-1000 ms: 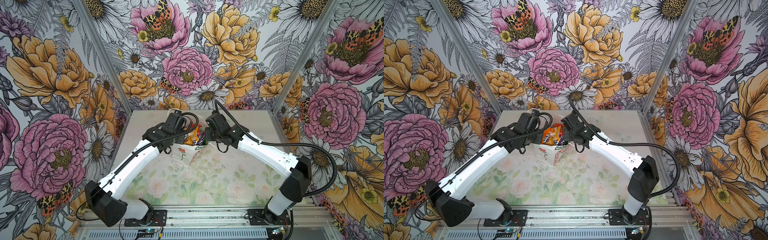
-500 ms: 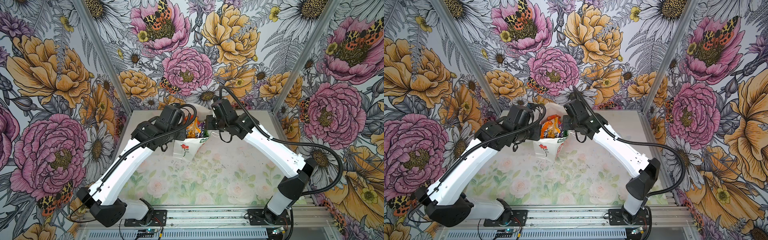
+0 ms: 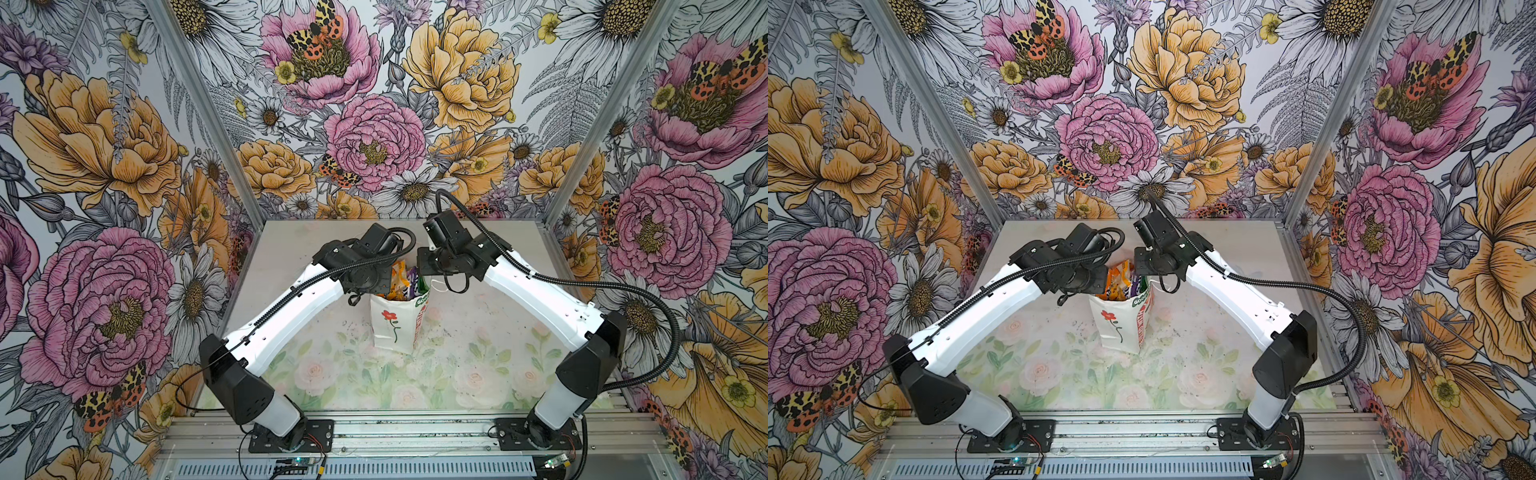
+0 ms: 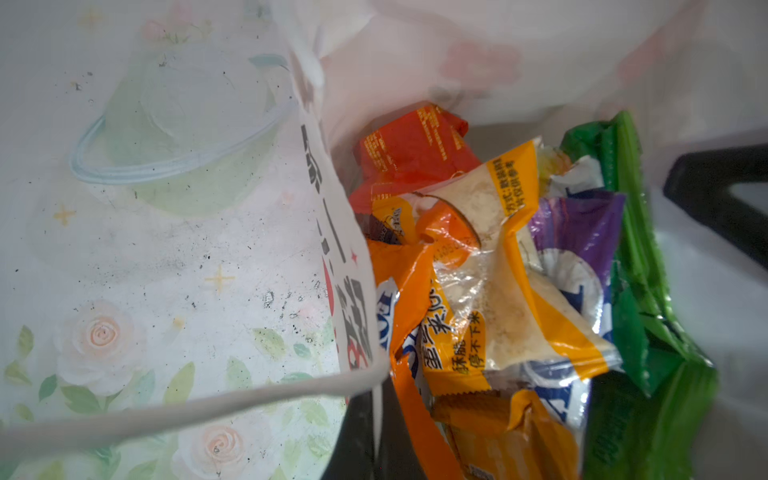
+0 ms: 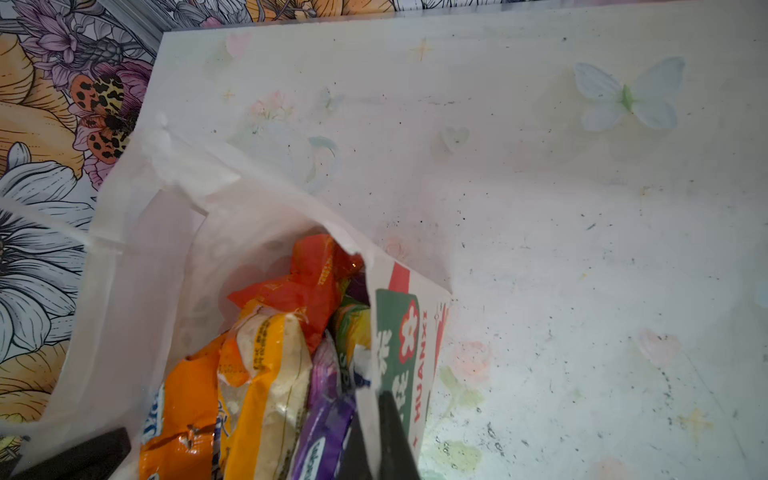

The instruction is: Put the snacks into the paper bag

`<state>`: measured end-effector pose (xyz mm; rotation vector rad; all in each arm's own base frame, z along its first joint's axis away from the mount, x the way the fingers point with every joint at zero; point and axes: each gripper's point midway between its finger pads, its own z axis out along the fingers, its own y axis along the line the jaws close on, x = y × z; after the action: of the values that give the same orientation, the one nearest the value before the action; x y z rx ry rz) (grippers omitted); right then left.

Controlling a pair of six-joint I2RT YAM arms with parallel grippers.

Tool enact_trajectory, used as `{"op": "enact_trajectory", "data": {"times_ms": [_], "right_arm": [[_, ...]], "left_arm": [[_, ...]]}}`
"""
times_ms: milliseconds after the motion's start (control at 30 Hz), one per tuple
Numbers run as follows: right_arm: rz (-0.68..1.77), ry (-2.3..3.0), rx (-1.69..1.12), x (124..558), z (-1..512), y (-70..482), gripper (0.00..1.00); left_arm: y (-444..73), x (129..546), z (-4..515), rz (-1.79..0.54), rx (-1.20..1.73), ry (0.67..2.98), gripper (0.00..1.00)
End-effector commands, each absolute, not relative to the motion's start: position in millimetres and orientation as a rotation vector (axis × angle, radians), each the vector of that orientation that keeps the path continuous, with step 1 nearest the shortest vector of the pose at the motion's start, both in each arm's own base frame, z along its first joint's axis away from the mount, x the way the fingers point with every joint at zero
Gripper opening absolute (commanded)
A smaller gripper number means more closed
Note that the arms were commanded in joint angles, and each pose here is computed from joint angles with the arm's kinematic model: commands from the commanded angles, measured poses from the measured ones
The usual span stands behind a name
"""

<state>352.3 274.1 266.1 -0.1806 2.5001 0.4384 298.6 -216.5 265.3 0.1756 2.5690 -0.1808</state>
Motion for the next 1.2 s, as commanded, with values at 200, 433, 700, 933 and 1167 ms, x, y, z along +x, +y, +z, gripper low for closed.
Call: {"op": "enact_trajectory", "data": {"times_ms": [200,433,700,933,1167], "right_arm": [[0.558,2.231,-0.164,340,360,260,0.0],[0.587,2.35,-0.181,336,301,272,0.0],[0.526,2.367,-0.158,338,287,263,0.24],[0.5,2.341,-0.137,342,294,255,0.55],[0.502,2.304,-0.15,341,308,251,0.73]], "left_arm": [[-219,288,345,-0.297,0.061,2.3,0.0],[-244,284,295,-0.321,0.089,2.427,0.0],[-261,286,282,-0.309,0.119,2.46,0.15],[-240,292,304,-0.35,0.003,2.33,0.53],[-229,293,324,-0.394,-0.01,2.258,0.9]]}}
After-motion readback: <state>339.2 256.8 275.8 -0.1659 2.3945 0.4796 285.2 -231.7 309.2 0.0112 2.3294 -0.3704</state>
